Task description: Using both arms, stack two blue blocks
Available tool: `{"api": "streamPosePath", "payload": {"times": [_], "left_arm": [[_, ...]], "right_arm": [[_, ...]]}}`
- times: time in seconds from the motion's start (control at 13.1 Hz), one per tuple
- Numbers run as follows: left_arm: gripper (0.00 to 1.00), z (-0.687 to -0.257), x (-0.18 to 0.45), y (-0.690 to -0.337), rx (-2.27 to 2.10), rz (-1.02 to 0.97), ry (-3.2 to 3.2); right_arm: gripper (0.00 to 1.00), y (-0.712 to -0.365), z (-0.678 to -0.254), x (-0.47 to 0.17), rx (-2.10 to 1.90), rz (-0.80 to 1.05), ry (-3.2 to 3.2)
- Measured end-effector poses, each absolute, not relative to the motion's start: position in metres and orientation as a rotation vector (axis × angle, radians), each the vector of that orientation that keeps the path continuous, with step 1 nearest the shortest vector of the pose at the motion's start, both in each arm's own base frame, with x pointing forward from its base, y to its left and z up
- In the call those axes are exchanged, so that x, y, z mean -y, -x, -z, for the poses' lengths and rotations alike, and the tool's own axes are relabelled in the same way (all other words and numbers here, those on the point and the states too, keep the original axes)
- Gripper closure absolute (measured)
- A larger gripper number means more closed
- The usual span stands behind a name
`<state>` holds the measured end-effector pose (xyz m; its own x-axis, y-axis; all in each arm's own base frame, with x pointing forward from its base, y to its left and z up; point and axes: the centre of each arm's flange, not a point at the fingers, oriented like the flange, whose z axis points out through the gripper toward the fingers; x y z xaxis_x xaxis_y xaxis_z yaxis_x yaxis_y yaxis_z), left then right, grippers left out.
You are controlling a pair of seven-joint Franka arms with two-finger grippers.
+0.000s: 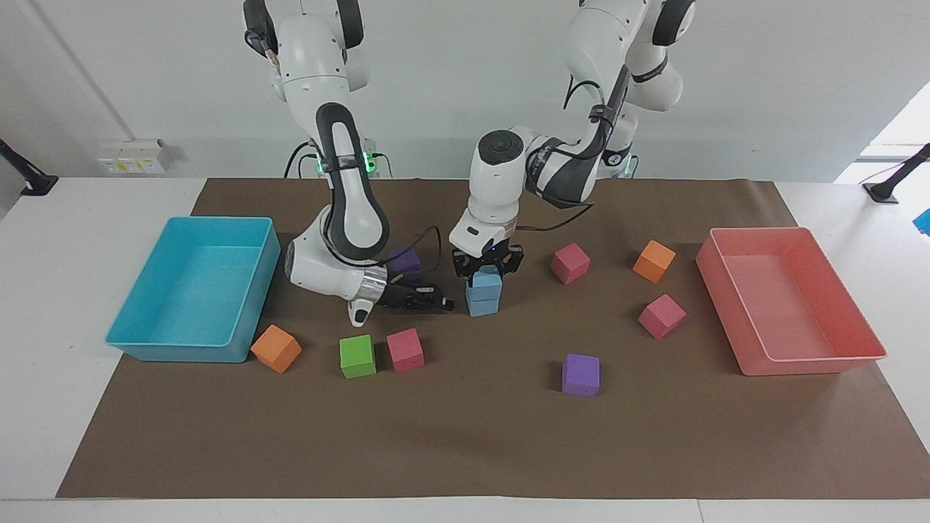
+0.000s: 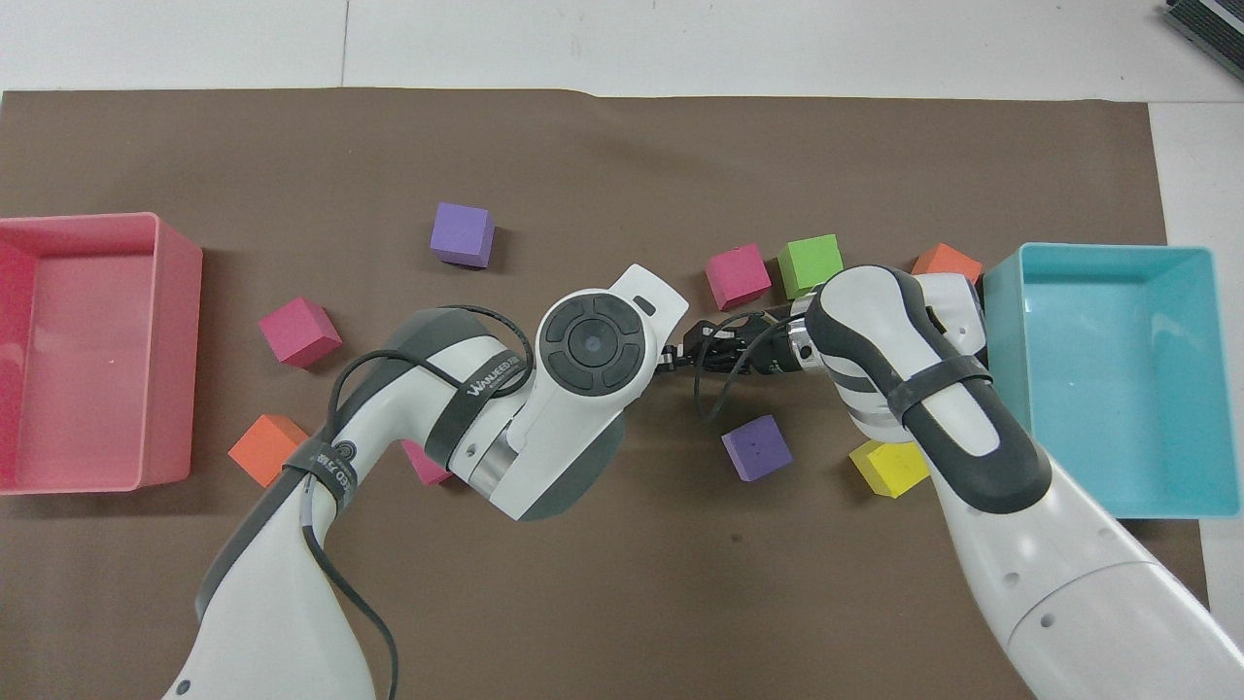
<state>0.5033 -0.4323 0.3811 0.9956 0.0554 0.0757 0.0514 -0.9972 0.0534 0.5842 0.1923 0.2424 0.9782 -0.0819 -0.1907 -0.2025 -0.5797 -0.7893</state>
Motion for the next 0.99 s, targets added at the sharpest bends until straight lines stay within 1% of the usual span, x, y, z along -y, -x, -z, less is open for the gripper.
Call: {"api": "streamPosePath", "payload": {"times": [0.53,0.84,0.99], "left_arm": [[0.35,-0.381,0.432,-0.504,-0.084,-0.12,-3.087],[0.34,-0.38,0.432,-0.503,-0.083,-0.118,-3.087],[0.3,-0.38,0.432,-0.503,-0.084,-0.118,-3.087]], "right_arm": [[0.99,-0.59,-0.262,-0.187,-0.195,-0.103,2.194],[0.99,-0.591,-0.264,-0.186,-0.199,-0.091,2.199],[0.99,-0.591,-0.264,-0.185,-0.188,-0.093,2.21]]}}
